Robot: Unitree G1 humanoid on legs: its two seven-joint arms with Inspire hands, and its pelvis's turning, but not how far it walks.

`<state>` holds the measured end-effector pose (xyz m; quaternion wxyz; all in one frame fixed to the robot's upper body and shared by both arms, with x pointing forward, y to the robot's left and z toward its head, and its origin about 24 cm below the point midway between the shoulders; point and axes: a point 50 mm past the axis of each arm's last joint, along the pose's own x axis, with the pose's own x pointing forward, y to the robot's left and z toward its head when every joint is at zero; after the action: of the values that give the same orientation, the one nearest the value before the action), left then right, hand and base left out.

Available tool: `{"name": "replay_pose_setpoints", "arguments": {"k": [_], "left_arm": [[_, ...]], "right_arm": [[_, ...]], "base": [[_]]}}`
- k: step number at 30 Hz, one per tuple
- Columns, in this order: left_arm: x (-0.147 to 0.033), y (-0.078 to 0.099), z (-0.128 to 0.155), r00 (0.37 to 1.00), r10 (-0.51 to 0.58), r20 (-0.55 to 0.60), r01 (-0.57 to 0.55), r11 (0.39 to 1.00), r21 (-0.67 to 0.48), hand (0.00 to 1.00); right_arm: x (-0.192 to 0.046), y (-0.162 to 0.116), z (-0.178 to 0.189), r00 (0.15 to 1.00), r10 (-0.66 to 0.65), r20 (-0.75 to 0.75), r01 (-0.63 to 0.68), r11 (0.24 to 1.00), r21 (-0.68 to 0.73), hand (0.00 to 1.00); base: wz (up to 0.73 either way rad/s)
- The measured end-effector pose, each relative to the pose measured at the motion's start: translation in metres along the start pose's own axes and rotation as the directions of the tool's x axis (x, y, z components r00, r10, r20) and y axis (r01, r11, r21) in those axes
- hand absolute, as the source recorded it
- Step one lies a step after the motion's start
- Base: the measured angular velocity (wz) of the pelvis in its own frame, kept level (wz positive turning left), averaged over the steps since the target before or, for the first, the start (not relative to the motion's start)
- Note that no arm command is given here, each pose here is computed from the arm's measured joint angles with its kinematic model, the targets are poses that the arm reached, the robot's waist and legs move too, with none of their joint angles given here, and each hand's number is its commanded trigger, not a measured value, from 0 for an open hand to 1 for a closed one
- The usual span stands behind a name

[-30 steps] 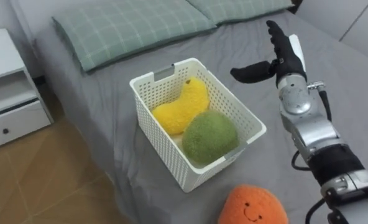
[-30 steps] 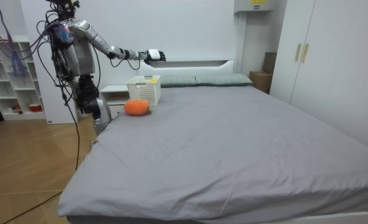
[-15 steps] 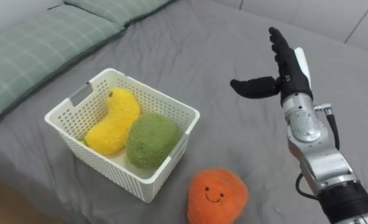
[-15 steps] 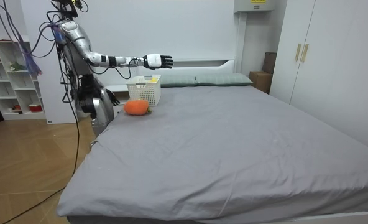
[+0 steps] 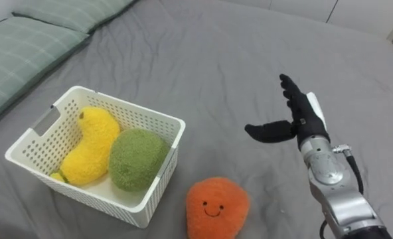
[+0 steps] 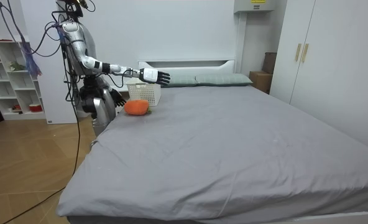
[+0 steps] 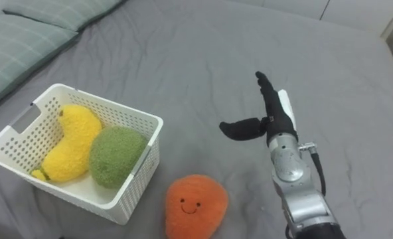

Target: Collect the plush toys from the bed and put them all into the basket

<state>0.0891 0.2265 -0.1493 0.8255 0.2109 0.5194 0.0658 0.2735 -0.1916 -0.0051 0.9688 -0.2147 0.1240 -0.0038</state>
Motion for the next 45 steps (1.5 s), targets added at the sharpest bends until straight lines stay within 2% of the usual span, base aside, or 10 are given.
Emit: {"name": "replay_pose_setpoints", "arguments": {"k": [6,12,17,22,29,34,45], "left_arm": [[0.000,0.000,-0.008,1.000,-0.005,-0.022,0.005,1.000,0.006,0.00],[-0.002,0.000,-0.015,0.999,-0.006,-0.038,0.007,1.000,0.006,0.00],[-0.002,0.005,-0.020,0.999,0.001,-0.054,0.000,1.000,0.019,0.00],[-0.002,0.006,-0.022,0.997,-0.003,-0.073,0.005,1.000,0.028,0.00],[-0.002,0.006,-0.025,0.994,-0.021,-0.111,0.025,0.999,0.034,0.00],[-0.002,0.006,-0.024,0.994,-0.021,-0.108,0.025,0.999,0.034,0.00],[-0.001,0.007,-0.021,0.995,-0.016,-0.103,0.019,0.999,0.035,0.00]], "right_arm": [[-0.010,0.020,-0.030,0.987,0.107,-0.119,-0.115,0.991,-0.068,0.00],[-0.010,0.025,-0.030,0.976,0.180,-0.122,-0.188,0.981,-0.056,0.00],[-0.013,0.034,-0.031,0.947,0.288,-0.142,-0.298,0.953,-0.055,0.00],[-0.019,0.047,-0.041,0.872,0.433,-0.229,-0.465,0.878,-0.112,0.00],[-0.026,0.050,-0.058,0.778,0.532,-0.335,-0.580,0.813,-0.055,0.00],[-0.033,0.051,-0.073,0.712,0.566,-0.415,-0.631,0.775,-0.025,0.00],[-0.034,0.050,-0.078,0.669,0.571,-0.476,-0.677,0.733,-0.072,0.00]], "base": [[-0.02],[0.06],[0.03],[0.09],[0.03],[0.00],[0.00]]}}
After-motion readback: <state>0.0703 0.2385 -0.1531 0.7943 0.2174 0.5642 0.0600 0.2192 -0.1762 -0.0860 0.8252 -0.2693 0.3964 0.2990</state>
